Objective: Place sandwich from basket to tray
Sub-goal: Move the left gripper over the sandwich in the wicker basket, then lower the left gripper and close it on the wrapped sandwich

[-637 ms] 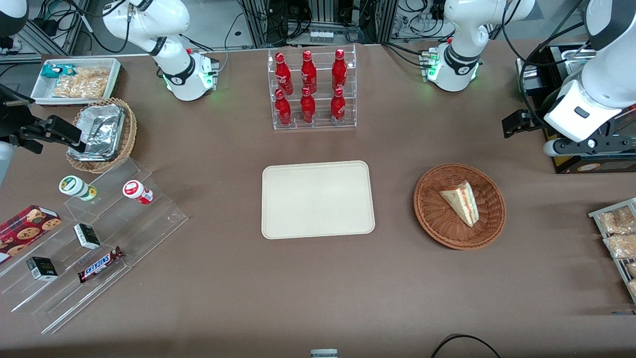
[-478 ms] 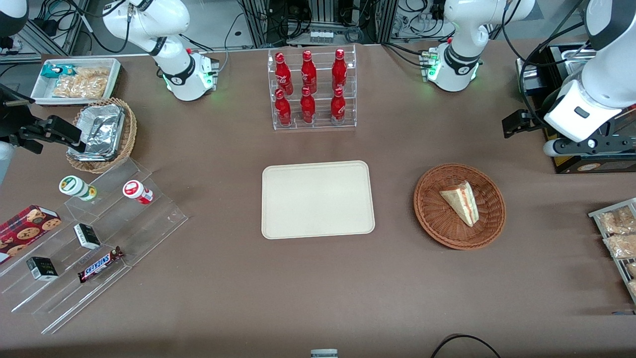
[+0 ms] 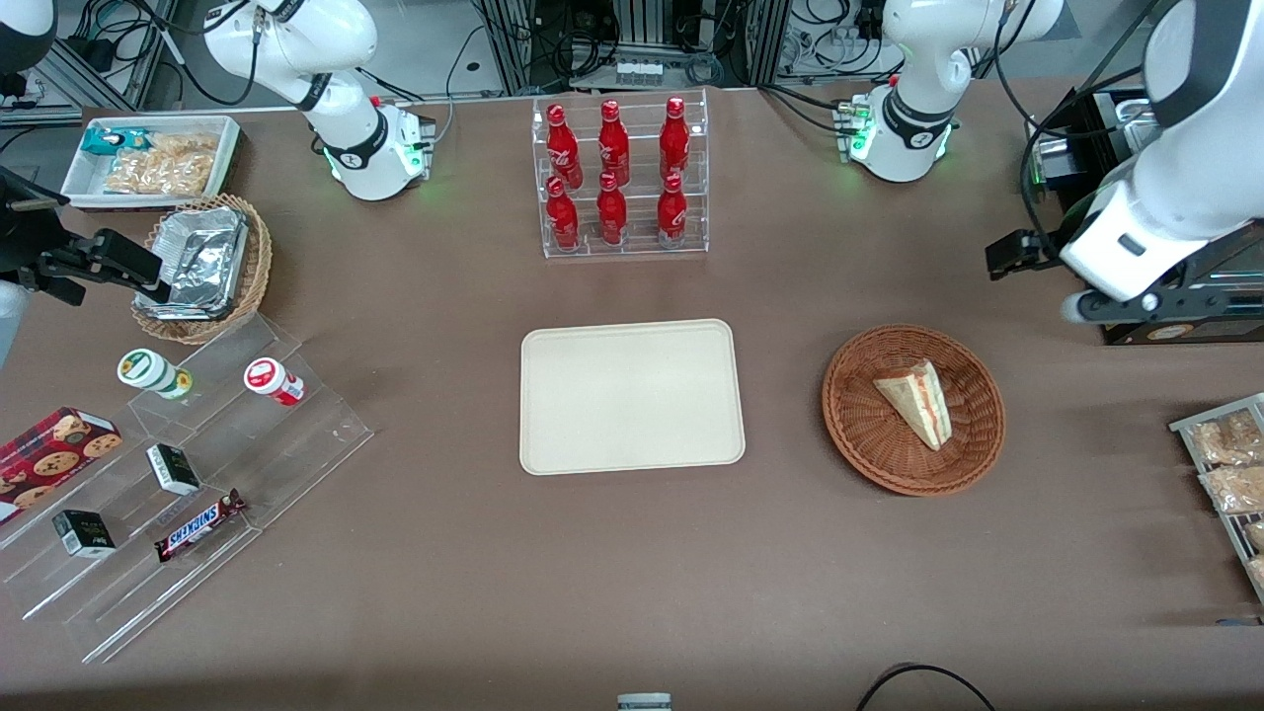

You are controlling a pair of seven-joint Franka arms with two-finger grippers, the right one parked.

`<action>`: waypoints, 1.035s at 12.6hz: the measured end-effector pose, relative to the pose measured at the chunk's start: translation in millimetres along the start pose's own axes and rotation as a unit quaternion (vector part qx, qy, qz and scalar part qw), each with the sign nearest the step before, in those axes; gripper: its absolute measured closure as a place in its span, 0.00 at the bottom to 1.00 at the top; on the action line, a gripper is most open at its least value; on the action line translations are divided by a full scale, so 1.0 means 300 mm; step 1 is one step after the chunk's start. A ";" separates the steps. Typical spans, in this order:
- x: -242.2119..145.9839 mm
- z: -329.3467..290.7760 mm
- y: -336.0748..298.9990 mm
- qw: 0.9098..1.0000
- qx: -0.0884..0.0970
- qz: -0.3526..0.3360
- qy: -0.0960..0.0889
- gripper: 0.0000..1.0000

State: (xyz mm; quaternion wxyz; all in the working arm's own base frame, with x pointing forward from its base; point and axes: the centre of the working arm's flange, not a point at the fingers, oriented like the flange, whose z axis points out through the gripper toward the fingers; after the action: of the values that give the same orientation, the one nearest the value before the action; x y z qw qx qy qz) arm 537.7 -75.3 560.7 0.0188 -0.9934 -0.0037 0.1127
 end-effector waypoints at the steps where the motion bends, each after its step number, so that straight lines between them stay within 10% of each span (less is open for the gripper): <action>1: 0.028 0.051 0.009 1.000 0.000 0.002 -0.001 0.00; 13: 0.120 0.741 0.038 0.997 -0.018 -0.026 0.075 0.00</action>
State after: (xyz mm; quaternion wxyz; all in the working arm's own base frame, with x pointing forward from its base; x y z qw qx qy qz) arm 523.1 -78.1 335.6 0.0041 -0.9988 -0.0303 0.0372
